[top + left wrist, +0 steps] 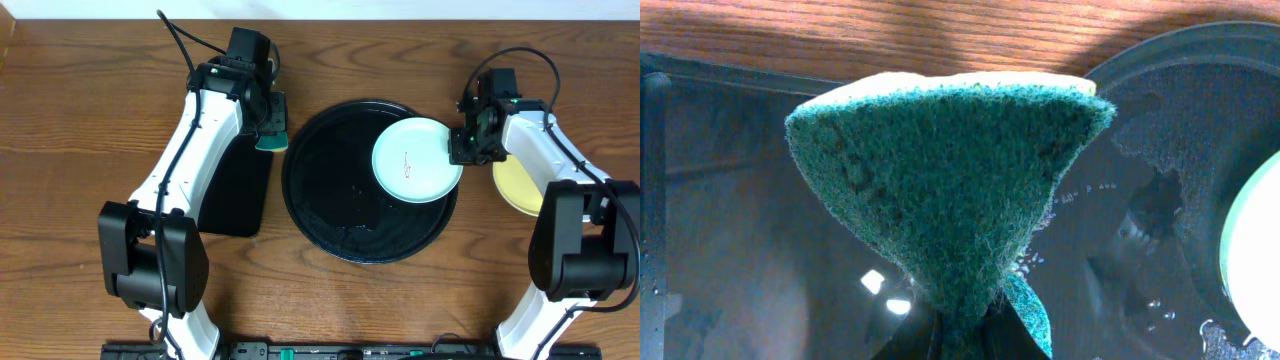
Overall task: Clean dirty plates on tray and stack at the side
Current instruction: 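Grip the remaining mint plate rim with the right gripper and pull it center, then bring the sponge in the left gripper down onto the mint plate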
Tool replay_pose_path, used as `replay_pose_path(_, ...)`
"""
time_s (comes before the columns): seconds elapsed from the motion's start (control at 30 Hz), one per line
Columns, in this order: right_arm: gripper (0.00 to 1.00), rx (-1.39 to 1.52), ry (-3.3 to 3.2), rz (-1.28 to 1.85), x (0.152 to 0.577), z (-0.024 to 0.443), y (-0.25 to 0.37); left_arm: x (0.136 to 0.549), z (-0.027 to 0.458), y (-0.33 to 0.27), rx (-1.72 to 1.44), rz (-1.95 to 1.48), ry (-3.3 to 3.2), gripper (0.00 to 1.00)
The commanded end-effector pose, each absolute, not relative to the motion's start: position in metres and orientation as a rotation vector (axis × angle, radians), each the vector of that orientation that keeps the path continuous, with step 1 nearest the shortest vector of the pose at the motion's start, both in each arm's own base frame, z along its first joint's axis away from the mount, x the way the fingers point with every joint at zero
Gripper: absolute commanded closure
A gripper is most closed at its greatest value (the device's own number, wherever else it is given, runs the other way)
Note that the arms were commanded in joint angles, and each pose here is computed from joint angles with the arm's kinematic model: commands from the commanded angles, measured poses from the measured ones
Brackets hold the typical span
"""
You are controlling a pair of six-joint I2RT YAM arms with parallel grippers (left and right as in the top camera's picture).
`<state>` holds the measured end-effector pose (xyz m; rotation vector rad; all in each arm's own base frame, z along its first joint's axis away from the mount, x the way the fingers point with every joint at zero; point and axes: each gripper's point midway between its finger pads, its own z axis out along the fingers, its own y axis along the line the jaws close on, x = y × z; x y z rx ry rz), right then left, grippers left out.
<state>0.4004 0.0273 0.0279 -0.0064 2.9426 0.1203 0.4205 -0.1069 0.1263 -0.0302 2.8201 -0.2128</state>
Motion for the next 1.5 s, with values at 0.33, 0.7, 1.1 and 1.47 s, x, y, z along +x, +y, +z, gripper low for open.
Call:
replay_pose_path(0.33,0.99,-0.069,2.814,0.277,0.387,0.099,0.104,0.424,0.134,-0.106,-0.046,-0.208,2.799,0.93)
replay_pose_path(0.7,0.99,0.197,2.971,0.158,0.367,0.033,0.151,0.424,0.134,-0.105,-0.045,-0.207,2.799,0.92)
replay_pose_path(1.1,0.7,0.12,3.029,0.174,0.365,0.015,0.149,0.424,0.134,-0.105,-0.045,-0.207,2.799,0.92)
replay_pose_path(1.47,0.74,0.059,3.008,0.211,0.374,0.023,0.149,0.424,0.134,-0.106,-0.045,-0.208,2.799,0.93)
